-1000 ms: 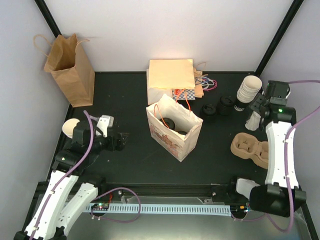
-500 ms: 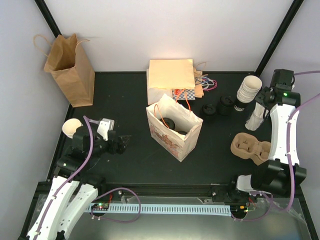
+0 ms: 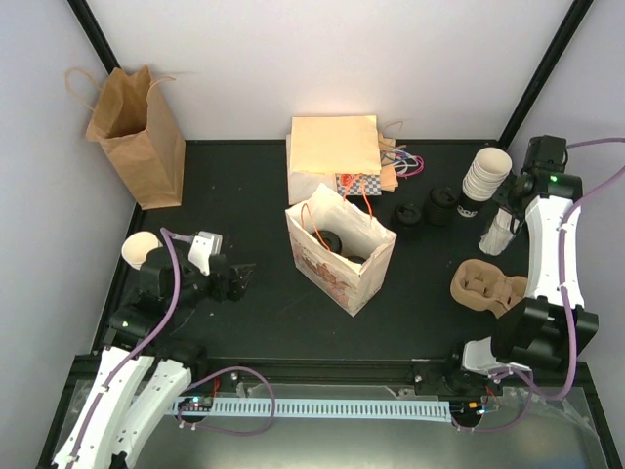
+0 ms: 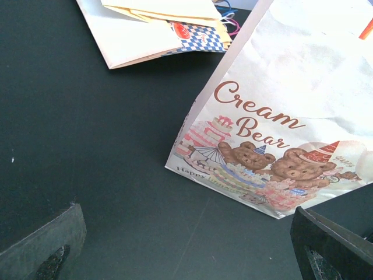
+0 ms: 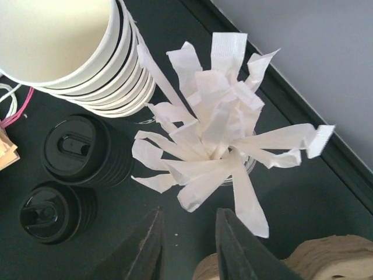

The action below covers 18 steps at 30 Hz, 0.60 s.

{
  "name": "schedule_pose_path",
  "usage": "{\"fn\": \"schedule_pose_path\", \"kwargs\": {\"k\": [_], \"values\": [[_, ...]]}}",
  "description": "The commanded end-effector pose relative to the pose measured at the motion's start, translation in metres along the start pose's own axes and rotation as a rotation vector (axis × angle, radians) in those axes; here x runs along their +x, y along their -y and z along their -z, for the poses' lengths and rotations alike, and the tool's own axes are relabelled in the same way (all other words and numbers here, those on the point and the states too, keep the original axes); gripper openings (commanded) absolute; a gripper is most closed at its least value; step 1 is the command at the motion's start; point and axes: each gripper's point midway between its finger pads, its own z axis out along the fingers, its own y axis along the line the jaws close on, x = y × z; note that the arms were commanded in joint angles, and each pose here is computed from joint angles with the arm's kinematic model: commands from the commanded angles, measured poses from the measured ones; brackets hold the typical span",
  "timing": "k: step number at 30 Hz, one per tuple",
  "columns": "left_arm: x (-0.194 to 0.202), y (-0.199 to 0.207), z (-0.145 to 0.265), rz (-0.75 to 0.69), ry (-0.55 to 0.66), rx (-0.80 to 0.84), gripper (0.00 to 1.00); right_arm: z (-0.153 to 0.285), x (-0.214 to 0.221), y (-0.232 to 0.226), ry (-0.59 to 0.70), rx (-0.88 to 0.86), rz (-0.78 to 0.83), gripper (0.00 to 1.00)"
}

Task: Pack the takeout coffee

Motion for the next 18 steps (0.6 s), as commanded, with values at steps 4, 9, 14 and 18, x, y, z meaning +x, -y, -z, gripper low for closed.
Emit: {"fn": "schedule_pose_path", "kwargs": {"k": [4,9,14,18], "values": [[-0.005,0.008,0.002,-0.014,0.023,0.035,0.99,-0.001,-0.015,-0.004,0.019,-0.001,0.029,0.26],[-0.005,0.007,0.000,-0.011,0.016,0.033,0.99,-0.002,-0.021,0.001,0.035,0.034,0.044,0.26],[-0.004,0.006,-0.001,-0.009,0.010,0.030,0.99,-0.007,-0.020,-0.001,0.023,0.029,0.046,0.12],[-0.004,0.006,-0.001,-0.007,0.011,0.029,0.99,-0.003,-0.020,-0.002,0.025,0.020,0.046,0.01]]}}
